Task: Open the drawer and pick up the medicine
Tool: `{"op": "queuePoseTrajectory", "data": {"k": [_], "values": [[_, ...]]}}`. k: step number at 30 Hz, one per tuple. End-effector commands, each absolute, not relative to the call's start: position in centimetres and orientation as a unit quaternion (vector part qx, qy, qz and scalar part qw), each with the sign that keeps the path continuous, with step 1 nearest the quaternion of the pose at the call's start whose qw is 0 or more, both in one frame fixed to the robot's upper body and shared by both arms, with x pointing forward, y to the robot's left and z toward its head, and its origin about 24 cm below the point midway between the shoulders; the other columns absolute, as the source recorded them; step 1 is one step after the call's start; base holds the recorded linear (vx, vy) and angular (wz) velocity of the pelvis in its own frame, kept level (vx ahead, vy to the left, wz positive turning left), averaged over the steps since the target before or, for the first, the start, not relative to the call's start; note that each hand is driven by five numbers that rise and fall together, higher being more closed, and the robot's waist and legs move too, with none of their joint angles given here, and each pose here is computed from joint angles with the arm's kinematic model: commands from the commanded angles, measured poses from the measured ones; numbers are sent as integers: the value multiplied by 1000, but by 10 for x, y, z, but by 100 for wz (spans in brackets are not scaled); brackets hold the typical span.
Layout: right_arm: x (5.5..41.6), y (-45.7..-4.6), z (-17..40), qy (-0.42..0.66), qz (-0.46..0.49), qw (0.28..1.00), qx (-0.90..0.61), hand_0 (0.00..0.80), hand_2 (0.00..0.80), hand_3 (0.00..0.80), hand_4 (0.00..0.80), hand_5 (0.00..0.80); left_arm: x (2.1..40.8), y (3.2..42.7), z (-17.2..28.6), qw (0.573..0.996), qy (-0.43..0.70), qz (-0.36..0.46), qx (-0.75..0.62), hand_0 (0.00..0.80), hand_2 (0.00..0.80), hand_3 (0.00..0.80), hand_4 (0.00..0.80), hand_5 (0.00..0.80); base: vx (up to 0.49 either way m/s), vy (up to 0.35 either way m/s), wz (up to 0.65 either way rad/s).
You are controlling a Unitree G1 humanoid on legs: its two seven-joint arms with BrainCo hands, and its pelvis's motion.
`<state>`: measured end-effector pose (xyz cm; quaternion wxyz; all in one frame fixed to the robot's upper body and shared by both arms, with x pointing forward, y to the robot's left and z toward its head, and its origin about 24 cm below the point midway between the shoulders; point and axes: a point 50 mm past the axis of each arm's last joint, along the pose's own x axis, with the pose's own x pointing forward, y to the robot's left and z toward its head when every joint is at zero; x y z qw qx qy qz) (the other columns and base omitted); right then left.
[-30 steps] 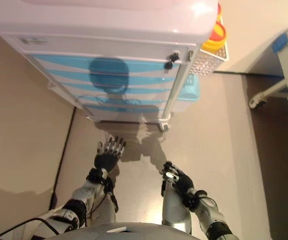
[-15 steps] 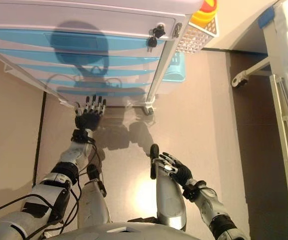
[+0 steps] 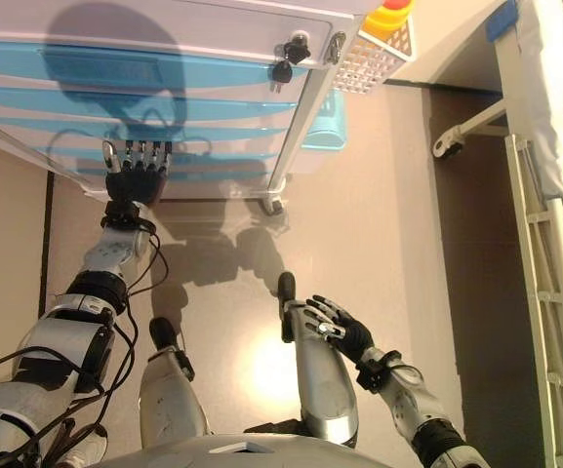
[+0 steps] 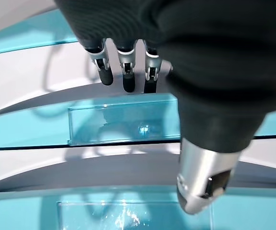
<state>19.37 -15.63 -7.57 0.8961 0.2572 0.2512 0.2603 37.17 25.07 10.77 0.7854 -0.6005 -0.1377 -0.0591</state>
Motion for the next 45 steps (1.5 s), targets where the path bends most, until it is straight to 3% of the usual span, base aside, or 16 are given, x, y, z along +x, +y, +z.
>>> {"op": "queuePoseTrajectory", "data": {"k": [1,8,9,10,18,27,37,45], "values": [[137,-147,-98,320,272,862,283,0,0,0,0,0,382,271,177,803,-222,-97,-545,0,0,0,0,0,28,-30,0],[130,-142,-99,323,274,857,293,0,0,0,0,0,383,273,207,809,-260,-123,-513,0,0,0,0,0,29,-39,1],[129,-141,-99,324,275,856,294,0,0,0,0,0,383,274,210,808,-269,-127,-508,769,769,769,769,769,39,-47,0],[128,-140,-100,324,274,856,294,0,0,0,0,0,382,274,211,807,-274,-129,-507,800,800,800,800,800,33,-38,0],[129,-133,-98,319,265,857,306,0,0,0,0,0,377,265,179,800,-250,-140,-528,800,800,800,800,800,9,-17,5],[130,-129,-97,320,251,861,307,0,0,0,0,0,357,255,108,796,-192,-115,-562,800,800,800,800,800,-3,19,5],[135,-134,-96,315,226,868,310,0,0,0,0,0,273,215,-24,762,-89,-64,-638,800,800,800,800,800,-16,41,12],[139,-136,-98,319,226,868,305,0,0,0,0,0,231,234,-64,743,-49,39,-667,800,800,800,800,800,-30,20,10]]}}
